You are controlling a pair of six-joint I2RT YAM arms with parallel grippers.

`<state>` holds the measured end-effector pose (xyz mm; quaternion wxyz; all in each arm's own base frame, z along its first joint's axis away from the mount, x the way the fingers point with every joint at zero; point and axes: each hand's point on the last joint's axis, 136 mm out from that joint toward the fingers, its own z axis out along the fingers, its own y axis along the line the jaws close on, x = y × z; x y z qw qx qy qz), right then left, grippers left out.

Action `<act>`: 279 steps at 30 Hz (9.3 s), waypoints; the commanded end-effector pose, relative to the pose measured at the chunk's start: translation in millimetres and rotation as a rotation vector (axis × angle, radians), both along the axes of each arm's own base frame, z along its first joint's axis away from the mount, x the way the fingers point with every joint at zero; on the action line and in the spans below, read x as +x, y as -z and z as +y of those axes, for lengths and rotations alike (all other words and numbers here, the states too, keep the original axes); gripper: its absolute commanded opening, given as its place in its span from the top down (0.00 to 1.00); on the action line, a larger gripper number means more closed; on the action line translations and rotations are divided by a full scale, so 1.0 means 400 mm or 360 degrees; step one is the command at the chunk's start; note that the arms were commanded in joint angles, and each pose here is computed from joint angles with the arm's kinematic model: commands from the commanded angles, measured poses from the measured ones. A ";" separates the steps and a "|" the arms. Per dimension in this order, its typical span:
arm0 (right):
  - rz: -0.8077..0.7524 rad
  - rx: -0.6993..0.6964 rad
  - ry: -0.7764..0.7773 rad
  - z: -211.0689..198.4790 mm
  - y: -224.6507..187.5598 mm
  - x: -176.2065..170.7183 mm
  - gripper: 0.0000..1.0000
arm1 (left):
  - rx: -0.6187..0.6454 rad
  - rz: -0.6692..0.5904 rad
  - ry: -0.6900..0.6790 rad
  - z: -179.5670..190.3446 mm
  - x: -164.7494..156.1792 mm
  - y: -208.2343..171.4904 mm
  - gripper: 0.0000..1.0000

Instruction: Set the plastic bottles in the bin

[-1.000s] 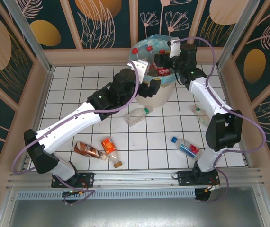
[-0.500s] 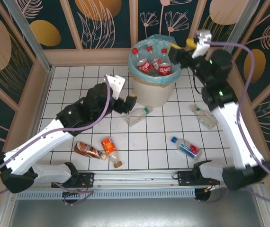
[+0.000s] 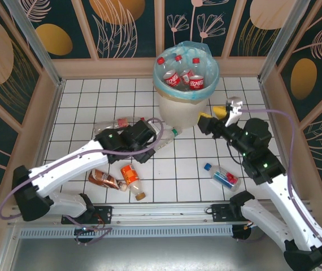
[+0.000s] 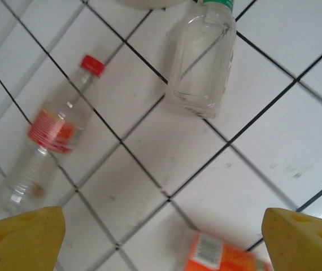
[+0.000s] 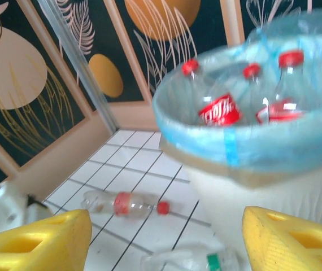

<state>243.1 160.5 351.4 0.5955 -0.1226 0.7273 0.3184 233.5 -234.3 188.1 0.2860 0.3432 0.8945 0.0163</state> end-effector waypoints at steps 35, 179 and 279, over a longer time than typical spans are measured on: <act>0.0137 -0.0153 -0.0053 -0.001 0.172 -0.038 0.30 | -0.1065 0.0591 -0.1799 0.159 -0.148 0.305 0.17; 0.0440 -0.1187 -0.1281 1.056 0.770 -0.269 0.17 | -0.1127 -0.0826 -0.1562 0.551 -0.101 -0.340 0.22; 0.0956 -0.0120 0.0989 -0.375 0.314 0.118 0.18 | -0.1106 -0.0177 0.0728 -0.617 0.024 -0.072 0.25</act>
